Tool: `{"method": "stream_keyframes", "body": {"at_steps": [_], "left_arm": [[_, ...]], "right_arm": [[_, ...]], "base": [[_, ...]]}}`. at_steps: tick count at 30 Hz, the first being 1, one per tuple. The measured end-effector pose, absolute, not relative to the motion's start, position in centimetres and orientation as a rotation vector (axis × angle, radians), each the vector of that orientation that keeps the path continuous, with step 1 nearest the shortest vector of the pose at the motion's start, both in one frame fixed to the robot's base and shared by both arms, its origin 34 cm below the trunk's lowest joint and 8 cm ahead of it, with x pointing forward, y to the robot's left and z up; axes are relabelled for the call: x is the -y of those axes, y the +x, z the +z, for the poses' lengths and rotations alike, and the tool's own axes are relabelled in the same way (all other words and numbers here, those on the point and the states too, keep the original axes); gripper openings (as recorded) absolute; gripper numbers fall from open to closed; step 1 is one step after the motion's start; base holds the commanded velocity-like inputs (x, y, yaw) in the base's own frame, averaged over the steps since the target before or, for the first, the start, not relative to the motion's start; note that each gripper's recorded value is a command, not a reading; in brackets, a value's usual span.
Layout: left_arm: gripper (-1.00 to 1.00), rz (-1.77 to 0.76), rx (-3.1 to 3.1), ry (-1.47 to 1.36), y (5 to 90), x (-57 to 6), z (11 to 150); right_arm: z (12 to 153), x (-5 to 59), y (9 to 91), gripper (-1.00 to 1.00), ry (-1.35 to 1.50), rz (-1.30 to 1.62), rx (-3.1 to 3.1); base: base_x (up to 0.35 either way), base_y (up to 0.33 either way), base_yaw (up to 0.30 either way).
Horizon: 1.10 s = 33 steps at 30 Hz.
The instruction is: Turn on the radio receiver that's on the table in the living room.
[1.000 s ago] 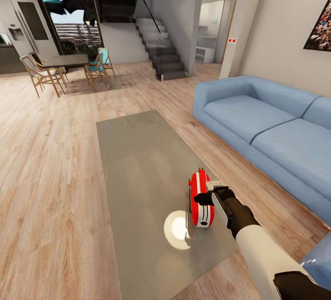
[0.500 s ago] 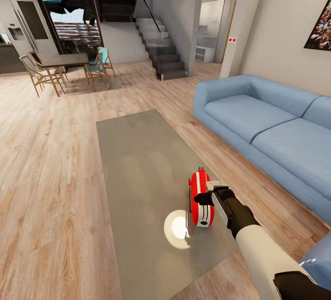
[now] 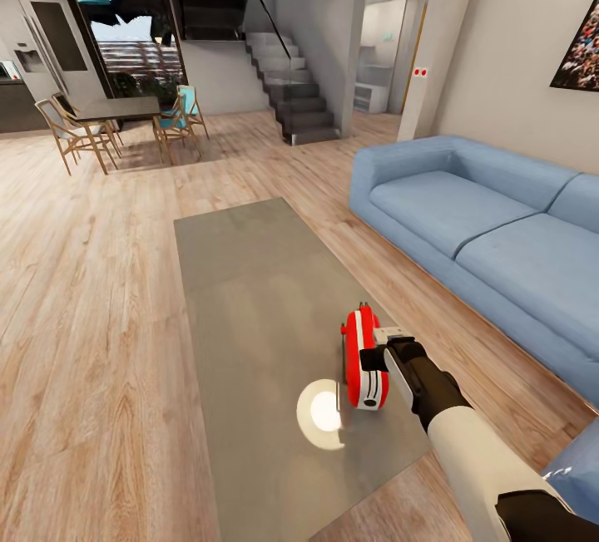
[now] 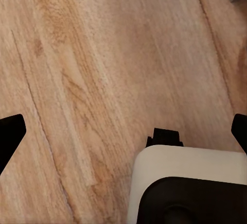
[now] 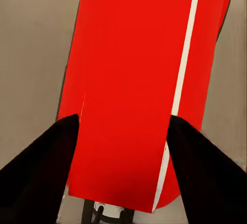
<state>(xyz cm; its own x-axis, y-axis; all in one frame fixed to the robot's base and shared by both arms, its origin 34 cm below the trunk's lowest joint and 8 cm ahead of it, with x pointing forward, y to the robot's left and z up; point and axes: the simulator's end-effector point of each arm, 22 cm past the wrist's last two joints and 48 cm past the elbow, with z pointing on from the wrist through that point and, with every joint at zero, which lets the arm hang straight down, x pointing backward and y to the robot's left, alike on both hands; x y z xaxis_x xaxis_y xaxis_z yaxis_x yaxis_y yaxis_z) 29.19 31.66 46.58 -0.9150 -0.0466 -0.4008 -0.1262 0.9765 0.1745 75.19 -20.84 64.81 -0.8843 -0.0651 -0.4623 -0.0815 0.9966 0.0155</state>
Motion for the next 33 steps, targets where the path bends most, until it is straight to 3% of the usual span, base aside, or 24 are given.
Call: {"method": "stream_keyframes", "body": {"at_steps": [33], "left_arm": [[1.00, 0.270, -2.719, -0.130, 29.21, -31.32, 46.72]], "right_arm": [[64.91, 20.89, 75.15, -1.00, -0.097, 0.052, -2.661]], "base": [[0.000, 0.000, 0.000]]}}
